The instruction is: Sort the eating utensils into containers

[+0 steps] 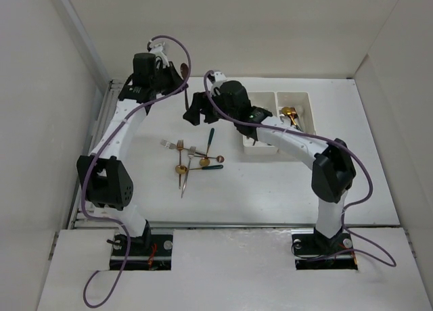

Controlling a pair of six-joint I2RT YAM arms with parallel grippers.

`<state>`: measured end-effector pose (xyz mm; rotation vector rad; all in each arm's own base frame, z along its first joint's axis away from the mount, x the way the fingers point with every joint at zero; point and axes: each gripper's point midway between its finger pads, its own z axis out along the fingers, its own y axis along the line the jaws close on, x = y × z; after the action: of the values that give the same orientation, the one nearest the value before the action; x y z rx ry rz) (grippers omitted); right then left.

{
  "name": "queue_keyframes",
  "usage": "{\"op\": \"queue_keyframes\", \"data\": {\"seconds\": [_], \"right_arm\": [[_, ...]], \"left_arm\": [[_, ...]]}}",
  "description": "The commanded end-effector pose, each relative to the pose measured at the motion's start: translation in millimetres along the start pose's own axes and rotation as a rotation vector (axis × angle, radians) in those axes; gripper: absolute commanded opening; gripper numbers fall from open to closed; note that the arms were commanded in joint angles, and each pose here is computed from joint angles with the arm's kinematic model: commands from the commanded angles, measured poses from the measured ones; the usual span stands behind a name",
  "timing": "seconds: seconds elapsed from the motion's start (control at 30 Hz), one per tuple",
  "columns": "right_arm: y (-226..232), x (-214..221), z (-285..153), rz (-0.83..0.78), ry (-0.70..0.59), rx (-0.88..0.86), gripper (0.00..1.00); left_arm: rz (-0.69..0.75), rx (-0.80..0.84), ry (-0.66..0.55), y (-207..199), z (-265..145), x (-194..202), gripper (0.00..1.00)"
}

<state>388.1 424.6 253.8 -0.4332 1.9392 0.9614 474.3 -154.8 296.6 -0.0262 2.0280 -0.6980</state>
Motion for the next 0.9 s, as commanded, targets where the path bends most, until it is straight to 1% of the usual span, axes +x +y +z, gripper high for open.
{"op": "queue_keyframes", "data": {"seconds": [0.0,0.2,0.23,0.27,0.3,0.43,0.6,0.63,0.7,0.8,0.83,0.87], "right_arm": [[37.4,-56.5,-3.0,0.032,-0.157,-0.117,0.89],[25.2,-50.3,15.7,0.047,-0.157,-0.082,0.81],[25.0,-50.4,18.4,0.056,-0.156,-0.083,0.78],[17.1,-43.2,25.5,0.061,-0.147,-0.059,0.71],[16.2,-43.9,25.7,0.077,-0.151,-0.052,0.68],[0.9,-46.9,28.6,0.108,-0.173,0.003,0.65],[-3.0,-41.9,36.3,0.119,-0.152,-0.012,0.55],[-2.4,-41.0,39.7,0.118,-0.148,-0.020,0.52],[-1.2,-40.6,43.0,0.117,-0.144,-0.030,0.50],[2.0,-48.4,44.7,0.113,-0.163,-0.041,0.28],[-0.5,-44.2,47.7,0.115,-0.156,-0.037,0.10],[-0.6,-44.2,47.8,0.115,-0.156,-0.037,0.02]], "left_arm": [[-0.011,0.044,0.018,-17.2,-9.0,10.7,0.00],[-0.001,0.037,0.036,-18.7,-13.0,18.7,0.00],[-0.004,0.033,0.043,-16.8,-12.1,22.2,0.00],[-0.004,0.041,0.047,-18.3,-12.3,22.9,0.00],[-0.017,0.052,0.054,-22.0,-16.2,23.6,0.00],[-0.028,0.063,0.059,-24.6,-18.7,25.5,0.00],[-0.042,0.088,0.081,-28.3,-19.1,31.2,0.00],[-0.059,0.094,0.099,-28.1,-18.4,37.4,0.00],[-0.061,0.105,0.108,-28.4,-17.3,41.4,0.00],[-0.067,0.099,0.122,-23.8,-14.8,49.6,0.00],[-0.067,0.099,0.122,-23.8,-14.8,49.6,0.00],[-0.067,0.099,0.122,-23.8,-14.8,49.6,0.00]]}}
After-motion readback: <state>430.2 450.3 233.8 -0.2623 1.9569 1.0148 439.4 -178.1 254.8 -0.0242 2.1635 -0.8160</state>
